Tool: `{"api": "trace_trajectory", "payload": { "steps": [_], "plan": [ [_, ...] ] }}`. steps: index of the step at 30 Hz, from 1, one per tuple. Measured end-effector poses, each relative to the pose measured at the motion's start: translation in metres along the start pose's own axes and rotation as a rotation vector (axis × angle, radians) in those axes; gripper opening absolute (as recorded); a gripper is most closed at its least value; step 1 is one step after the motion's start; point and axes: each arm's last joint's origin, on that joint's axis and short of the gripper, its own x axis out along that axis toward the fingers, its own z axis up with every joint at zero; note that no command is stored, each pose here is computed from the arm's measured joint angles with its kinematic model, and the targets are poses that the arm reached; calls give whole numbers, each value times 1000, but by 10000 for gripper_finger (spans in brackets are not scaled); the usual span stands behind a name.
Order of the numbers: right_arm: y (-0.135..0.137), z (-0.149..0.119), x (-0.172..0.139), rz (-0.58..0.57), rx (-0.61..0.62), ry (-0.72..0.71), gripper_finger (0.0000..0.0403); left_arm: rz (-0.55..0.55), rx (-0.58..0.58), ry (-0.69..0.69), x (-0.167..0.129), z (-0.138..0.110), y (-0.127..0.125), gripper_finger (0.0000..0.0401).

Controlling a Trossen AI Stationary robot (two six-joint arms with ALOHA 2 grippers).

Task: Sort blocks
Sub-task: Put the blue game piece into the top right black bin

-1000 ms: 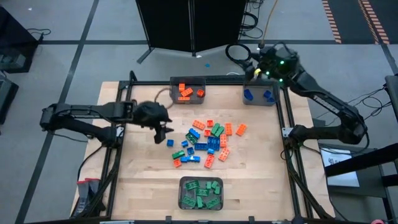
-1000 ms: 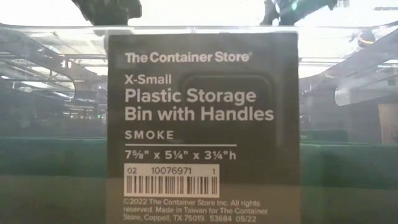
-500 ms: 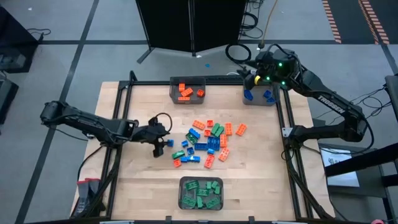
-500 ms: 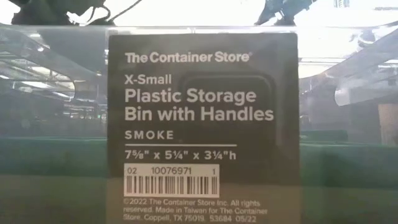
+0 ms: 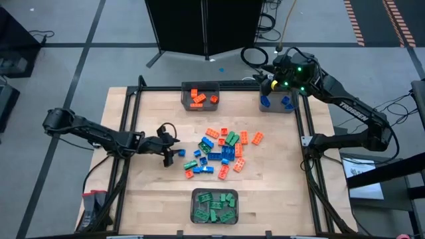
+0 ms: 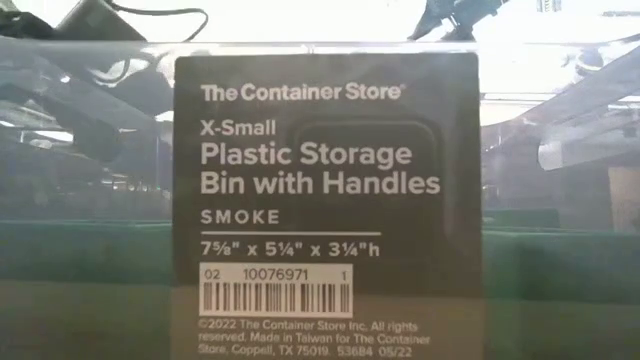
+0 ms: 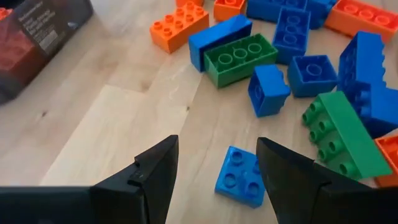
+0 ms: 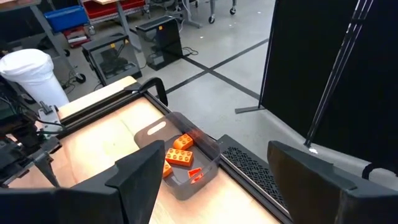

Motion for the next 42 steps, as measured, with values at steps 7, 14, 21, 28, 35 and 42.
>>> {"api": "trace_trajectory", "payload": {
  "steps": [7, 14, 21, 28, 35, 42],
  "plan": [
    [0, 0, 1, -1, 17, 3, 279, -19, -1, 2, 1, -12, 2, 219],
    [0, -2, 7, -5, 25, 19, 279, -80, 51, -9, 4, -13, -1, 219],
    [-1, -5, 15, -8, 49, 43, 279, -107, 136, 32, 16, -20, -4, 219],
    [-1, -6, 18, -7, 51, 50, 279, -68, 165, 87, 31, -31, -6, 219],
    [-1, -6, 18, -4, 51, 52, 279, -76, 142, 102, 40, -36, -8, 191],
    [1, -6, 17, 2, 49, 59, 279, -96, 2, 91, 38, -33, -8, 125]
  ]
}}
